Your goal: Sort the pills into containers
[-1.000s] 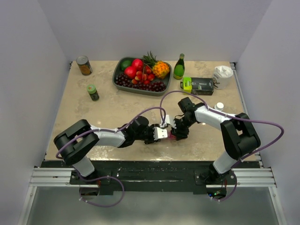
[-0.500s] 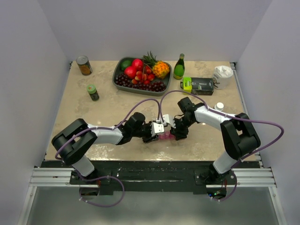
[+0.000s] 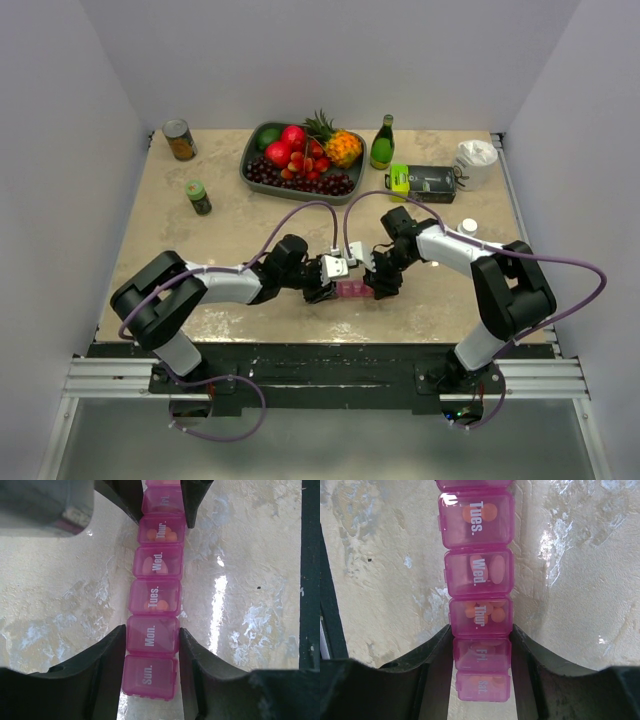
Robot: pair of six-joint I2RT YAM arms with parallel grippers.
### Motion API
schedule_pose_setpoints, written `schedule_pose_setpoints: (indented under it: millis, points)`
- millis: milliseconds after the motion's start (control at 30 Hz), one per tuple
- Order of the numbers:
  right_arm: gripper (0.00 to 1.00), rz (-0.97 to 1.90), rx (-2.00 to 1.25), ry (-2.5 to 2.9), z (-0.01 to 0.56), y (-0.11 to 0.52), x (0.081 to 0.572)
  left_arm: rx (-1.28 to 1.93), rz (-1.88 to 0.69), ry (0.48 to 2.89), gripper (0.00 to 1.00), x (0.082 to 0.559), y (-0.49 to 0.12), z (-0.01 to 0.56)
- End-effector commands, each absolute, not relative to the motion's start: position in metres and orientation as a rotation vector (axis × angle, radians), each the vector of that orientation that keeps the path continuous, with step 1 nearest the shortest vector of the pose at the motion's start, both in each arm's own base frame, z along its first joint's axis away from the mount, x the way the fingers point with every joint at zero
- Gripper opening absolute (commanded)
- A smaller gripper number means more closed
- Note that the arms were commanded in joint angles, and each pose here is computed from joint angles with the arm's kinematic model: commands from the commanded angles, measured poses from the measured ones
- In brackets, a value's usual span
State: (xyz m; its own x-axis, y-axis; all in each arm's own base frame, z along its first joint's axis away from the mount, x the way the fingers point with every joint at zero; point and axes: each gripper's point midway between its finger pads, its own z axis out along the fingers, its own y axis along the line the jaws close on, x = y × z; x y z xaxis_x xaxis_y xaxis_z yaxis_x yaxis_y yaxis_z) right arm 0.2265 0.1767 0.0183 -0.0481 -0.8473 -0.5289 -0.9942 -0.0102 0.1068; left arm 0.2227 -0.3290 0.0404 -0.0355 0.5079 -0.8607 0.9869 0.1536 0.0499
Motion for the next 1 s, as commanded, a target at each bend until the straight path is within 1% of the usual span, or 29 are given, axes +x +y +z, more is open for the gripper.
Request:
schedule_pose_setpoints:
  millis: [0, 367, 567, 700, 767, 867, 900, 967]
  points:
    - [0.23, 0.596, -1.954, 1.904, 0.017, 0.178, 0.237, 1.365, -0.891, 1.692, 0.15, 0.227, -0.342, 0.057]
    - [0.22, 0.594, -1.953, 1.905, 0.017, 0.178, 0.237, 1.338, -0.923, 1.738, 0.17, 0.229, -0.34, 0.054]
    - [0.22, 0.588, -1.95, 1.907, 0.017, 0.177, 0.238, 1.339, -0.921, 1.764, 0.22, 0.229, -0.34, 0.049]
    - [0.22, 0.588, -1.951, 1.904, 0.017, 0.178, 0.238, 1.336, -0.919, 1.777, 0.28, 0.229, -0.339, 0.048]
    - [0.22, 0.588, -1.951, 1.904, 0.017, 0.178, 0.238, 1.333, -0.919, 1.782, 0.3, 0.229, -0.339, 0.047]
    - [0.22, 0.589, -1.953, 1.904, 0.017, 0.178, 0.238, 1.33, -0.911, 1.788, 0.35, 0.23, -0.338, 0.045]
    - [0.22, 0.59, -1.95, 1.909, 0.017, 0.178, 0.238, 1.332, -0.907, 1.788, 0.39, 0.23, -0.337, 0.045]
    - [0.22, 0.591, -1.949, 1.907, 0.017, 0.178, 0.238, 1.33, -0.886, 1.786, 0.42, 0.232, -0.336, 0.044]
